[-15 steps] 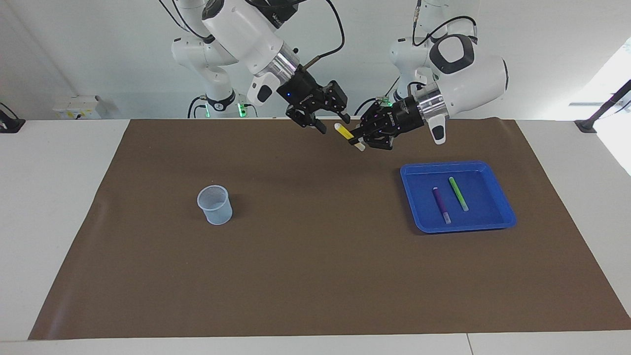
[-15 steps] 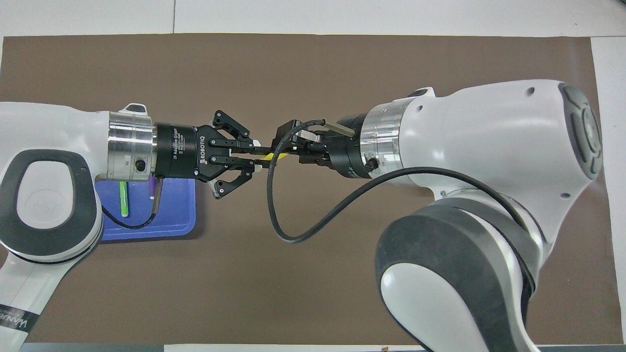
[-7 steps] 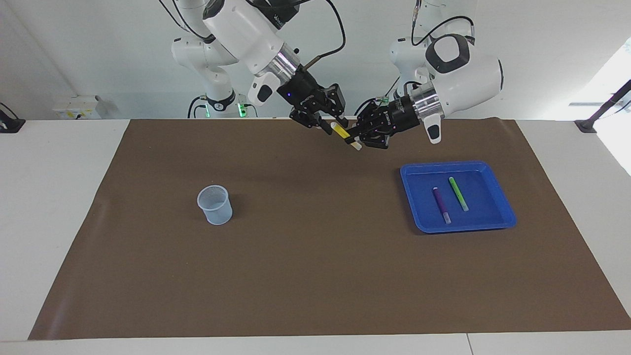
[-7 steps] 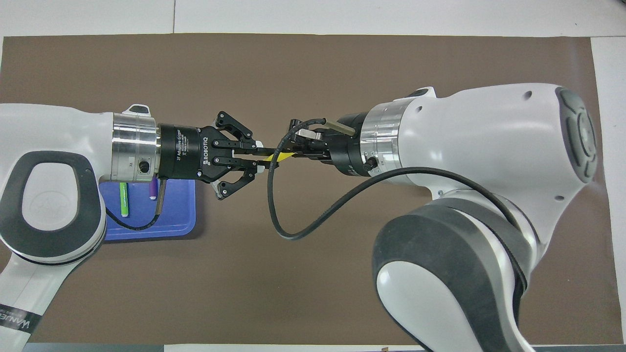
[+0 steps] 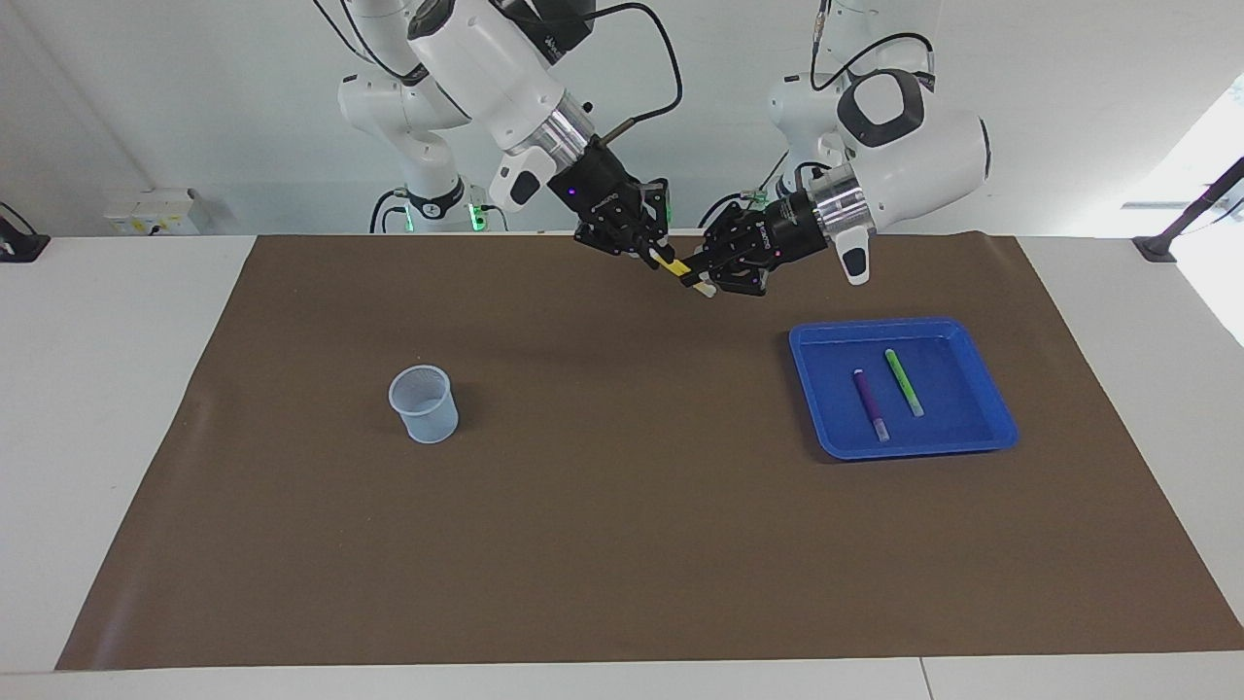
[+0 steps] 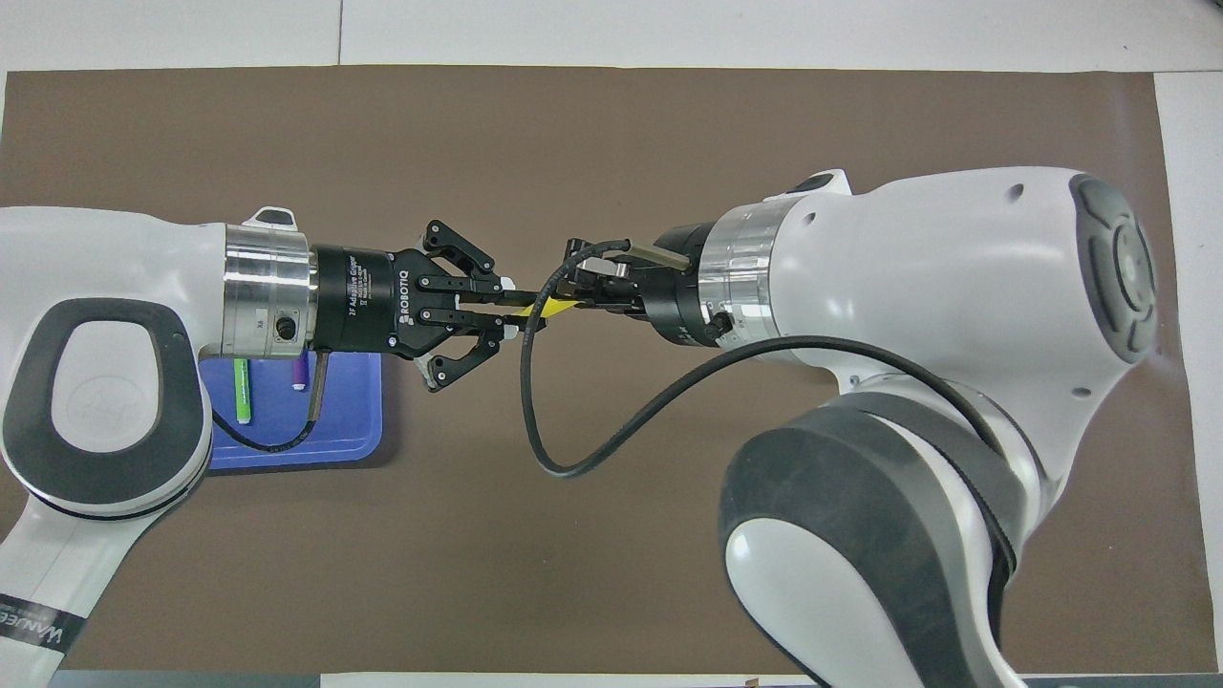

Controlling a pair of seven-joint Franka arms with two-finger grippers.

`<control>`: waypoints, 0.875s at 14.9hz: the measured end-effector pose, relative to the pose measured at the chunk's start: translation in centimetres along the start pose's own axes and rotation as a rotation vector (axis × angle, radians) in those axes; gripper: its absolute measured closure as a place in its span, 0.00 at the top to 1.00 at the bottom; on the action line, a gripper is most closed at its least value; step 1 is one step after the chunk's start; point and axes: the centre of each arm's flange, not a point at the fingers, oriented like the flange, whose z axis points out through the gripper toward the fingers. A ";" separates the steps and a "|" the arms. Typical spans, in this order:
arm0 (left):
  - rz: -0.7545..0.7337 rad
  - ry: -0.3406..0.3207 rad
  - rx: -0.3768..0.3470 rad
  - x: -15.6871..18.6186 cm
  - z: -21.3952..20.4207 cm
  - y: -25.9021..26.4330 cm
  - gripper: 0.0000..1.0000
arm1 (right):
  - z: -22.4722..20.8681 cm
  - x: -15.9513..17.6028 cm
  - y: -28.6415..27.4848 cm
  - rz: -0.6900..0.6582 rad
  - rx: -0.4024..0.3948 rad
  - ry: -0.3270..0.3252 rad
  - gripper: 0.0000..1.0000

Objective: Transfer and insert pens with both arms
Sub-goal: 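Open the left gripper and carry the pen toward the cup with the right gripper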

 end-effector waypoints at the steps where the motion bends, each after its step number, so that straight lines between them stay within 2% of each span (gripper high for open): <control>1: 0.001 -0.001 -0.005 -0.1 -0.2 0.0 0.44 | -0.2 0.4 0.6 0.005 -0.015 0.000 0.18; 3: 0.002 -0.003 -0.011 -0.2 -0.4 0.0 0.66 | -1.0 1.8 2.4 -0.016 -0.077 0.016 0.18; 4: 0.002 -0.003 -0.015 -0.2 -0.5 0.0 0.79 | -1.5 2.5 3.5 -0.040 -0.122 0.025 0.18; 6: 0.000 -0.004 -0.023 -0.1 -0.9 0.2 0.99 | -2.7 4.2 6.2 -0.088 -0.222 0.044 0.18; 8: -0.006 -0.005 -0.039 0.2 -1.6 0.5 1.00 | -3.8 5.9 9.7 -0.140 -0.333 0.065 0.18; 10: -0.003 0.027 -0.059 1.0 -2.7 1.1 1.00 | -4.6 6.9 13.8 -0.198 -0.423 0.064 0.18; 13: 0.051 0.180 -0.071 2.7 -4.0 1.6 1.00 | -6.4 8.2 19.9 -0.283 -0.493 0.052 0.18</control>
